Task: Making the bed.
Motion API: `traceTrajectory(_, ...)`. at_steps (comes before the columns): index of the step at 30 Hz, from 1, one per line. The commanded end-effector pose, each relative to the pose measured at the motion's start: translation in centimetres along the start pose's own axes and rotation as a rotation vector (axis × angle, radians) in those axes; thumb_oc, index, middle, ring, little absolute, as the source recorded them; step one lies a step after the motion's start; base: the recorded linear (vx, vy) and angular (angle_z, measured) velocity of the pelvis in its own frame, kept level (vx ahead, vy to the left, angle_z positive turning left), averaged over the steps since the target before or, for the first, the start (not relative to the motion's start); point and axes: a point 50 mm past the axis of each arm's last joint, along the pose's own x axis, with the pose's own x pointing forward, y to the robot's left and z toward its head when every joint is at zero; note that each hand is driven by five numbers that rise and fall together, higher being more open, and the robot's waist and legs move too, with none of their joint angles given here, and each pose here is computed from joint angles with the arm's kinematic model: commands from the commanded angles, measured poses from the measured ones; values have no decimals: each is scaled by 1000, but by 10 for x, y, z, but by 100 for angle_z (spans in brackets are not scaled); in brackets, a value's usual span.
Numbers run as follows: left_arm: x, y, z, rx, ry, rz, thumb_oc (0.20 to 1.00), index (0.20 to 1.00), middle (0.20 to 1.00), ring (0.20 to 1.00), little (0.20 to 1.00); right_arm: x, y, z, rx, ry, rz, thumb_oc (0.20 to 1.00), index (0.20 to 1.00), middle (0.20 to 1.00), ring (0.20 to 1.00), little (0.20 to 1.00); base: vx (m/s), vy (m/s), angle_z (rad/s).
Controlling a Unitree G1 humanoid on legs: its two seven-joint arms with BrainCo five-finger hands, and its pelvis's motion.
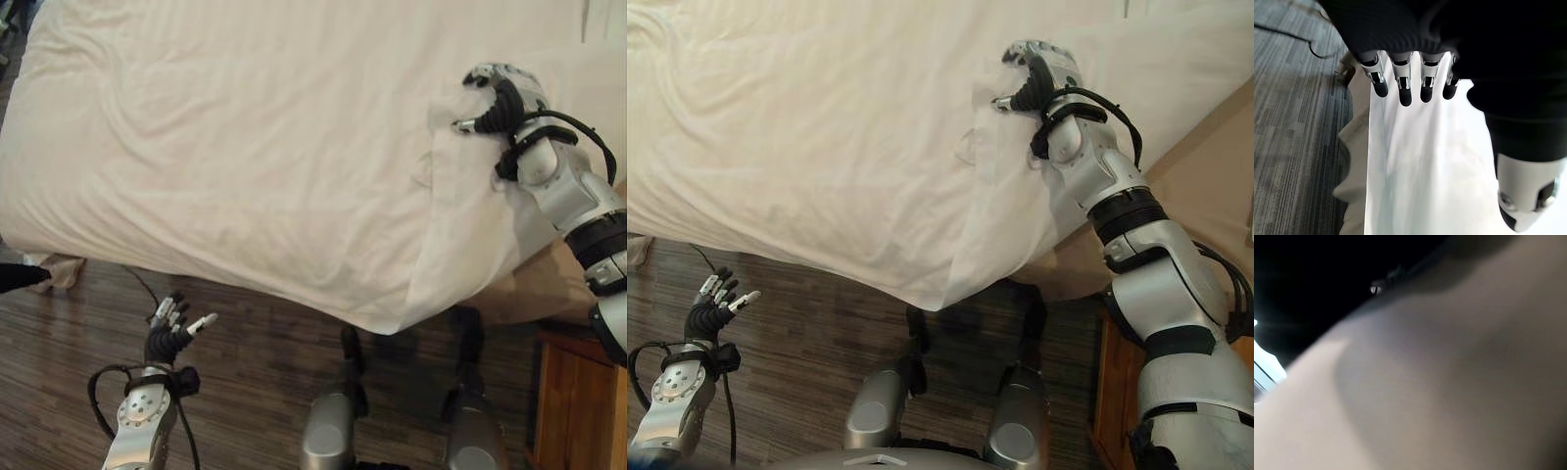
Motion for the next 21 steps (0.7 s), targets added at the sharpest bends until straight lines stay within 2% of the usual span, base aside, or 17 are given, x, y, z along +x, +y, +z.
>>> traceTrajectory(1,-2,0,11,62,-50,-56,1000,1000,1000,1000,1000,2,-17,-2,-78,-17,-2,200,200,200,200,200,-19,48,-8)
traceTrajectory(3,-4,-1,9,70,-41,-59,1000,1000,1000,1000,1000,-4,-18,-13,-101,9,0,200,200,200,200,200,24,65,-7)
traceTrajectory(4,18,5,18,169,-32,-16,1000,1000,1000,1000,1000,-5,-4,6,-72,-66,29,200,200,200,200,200,110,97,-10)
traceTrajectory(5,30,3,21,210,-29,-9,1000,1000,1000,1000,1000,-9,4,4,-64,-53,41,200,200,200,200,200,149,105,-9)
traceTrajectory(6,41,3,37,199,-82,4,1000,1000,1000,1000,1000,-13,3,2,-57,-50,13,200,200,200,200,200,97,67,-12)
traceTrajectory(9,47,7,45,167,-91,54,1000,1000,1000,1000,1000,-27,11,-6,-19,-36,0,200,200,200,200,200,72,18,-40)
traceTrajectory(14,44,-4,15,141,32,83,1000,1000,1000,1000,1000,-118,75,-54,167,150,103,200,200,200,200,200,107,11,-37)
traceTrajectory(17,40,-10,1,135,87,76,1000,1000,1000,1000,1000,-142,99,-66,197,231,184,200,200,200,200,200,53,-23,-25)
traceTrajectory(18,40,-11,-2,137,98,73,1000,1000,1000,1000,1000,-145,104,-68,204,247,200,429,429,429,429,429,8,-31,-26)
traceTrajectory(19,38,-18,-8,128,122,62,1000,1000,1000,1000,1000,-156,120,-73,244,306,240,1000,1000,1000,1000,1000,-6,-21,-22)
traceTrajectory(21,39,-28,-9,112,118,37,1000,1000,1000,1000,1000,-162,135,-82,244,386,283,1000,1000,1000,1000,1000,-9,-24,-25)
